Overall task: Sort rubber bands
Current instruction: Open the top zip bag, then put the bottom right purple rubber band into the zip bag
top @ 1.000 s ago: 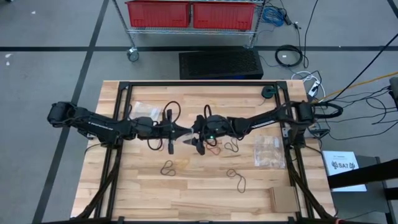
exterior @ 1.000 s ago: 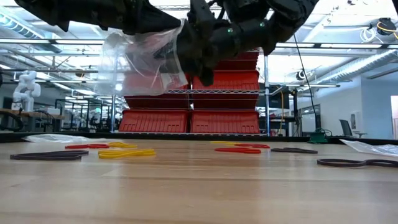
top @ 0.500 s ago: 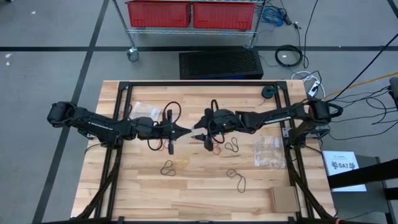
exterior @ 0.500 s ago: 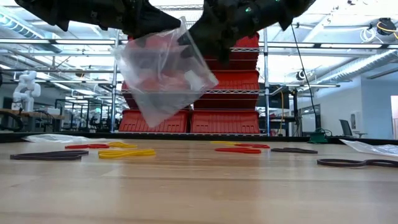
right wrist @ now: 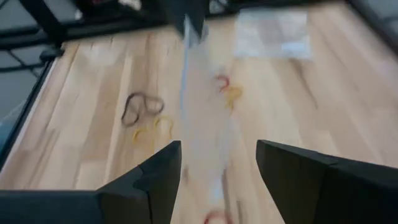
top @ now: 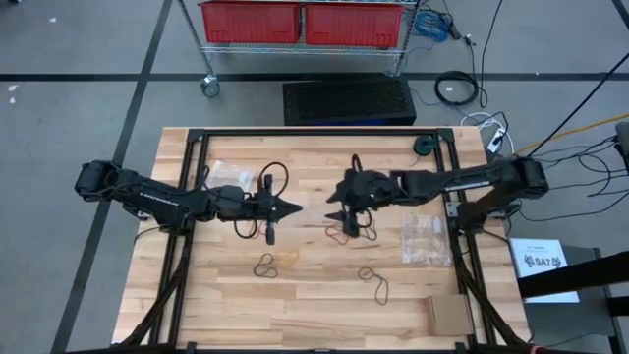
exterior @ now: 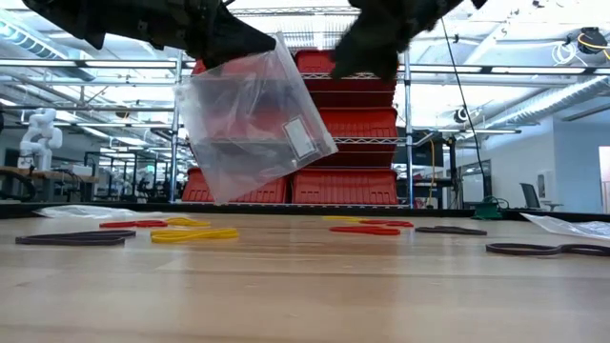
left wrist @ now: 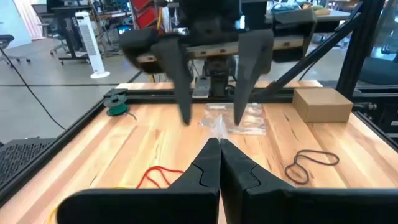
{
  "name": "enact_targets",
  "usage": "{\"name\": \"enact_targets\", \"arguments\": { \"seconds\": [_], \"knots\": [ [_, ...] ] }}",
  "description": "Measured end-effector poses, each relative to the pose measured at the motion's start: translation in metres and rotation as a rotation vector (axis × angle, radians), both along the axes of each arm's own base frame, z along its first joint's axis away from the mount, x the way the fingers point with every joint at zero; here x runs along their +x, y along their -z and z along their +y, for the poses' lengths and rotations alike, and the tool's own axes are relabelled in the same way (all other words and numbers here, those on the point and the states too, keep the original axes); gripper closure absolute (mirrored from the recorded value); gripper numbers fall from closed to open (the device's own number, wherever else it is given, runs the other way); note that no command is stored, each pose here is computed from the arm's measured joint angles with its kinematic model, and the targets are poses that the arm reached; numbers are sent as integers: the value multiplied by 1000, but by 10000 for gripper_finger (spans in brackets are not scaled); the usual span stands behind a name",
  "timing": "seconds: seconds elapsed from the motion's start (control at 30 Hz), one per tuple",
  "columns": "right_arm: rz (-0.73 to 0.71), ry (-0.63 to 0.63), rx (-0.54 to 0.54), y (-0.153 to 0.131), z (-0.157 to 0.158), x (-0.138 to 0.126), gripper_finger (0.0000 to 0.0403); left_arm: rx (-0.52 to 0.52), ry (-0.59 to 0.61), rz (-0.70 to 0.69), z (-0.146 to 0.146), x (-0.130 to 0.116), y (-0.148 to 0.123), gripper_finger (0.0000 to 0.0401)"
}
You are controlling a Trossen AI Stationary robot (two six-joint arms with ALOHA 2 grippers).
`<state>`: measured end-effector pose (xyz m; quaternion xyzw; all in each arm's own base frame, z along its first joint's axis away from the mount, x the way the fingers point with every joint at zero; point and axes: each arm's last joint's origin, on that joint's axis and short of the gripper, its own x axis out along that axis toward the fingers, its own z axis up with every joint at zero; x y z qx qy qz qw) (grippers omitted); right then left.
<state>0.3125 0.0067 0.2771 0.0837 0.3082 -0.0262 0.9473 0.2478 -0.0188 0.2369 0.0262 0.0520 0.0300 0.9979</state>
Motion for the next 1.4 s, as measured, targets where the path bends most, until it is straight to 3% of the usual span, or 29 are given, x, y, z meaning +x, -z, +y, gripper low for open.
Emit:
{"name": "enact_targets", "arguments": {
  "seconds": [0.2, 0.4, 0.5, 0.67, 0.83, 1.07, 1.4],
  "knots": [
    [223, 1, 74, 8, 28, -26, 202, 0, 0, 3, 0, 0, 0, 401],
    [494, -106, 47, 31, 75, -47, 202, 0, 0, 5, 0, 0, 1, 401],
    [575, -74, 60, 40, 90, -53, 202, 2, -1, 14, 0, 0, 2, 401],
    [707, -164, 44, 55, 114, -63, 208, 3, -3, 17, 1, 0, 2, 401],
    [791, -310, 12, 74, 136, -65, 256, 14, -3, 25, 1, 0, 3, 401],
    [900, -506, 38, 109, 163, -62, 387, 24, -9, 43, 1, -1, 4, 401],
    [898, -592, 85, 138, 174, -49, 401, 24, -9, 42, 1, 0, 4, 401]
  ]
}}
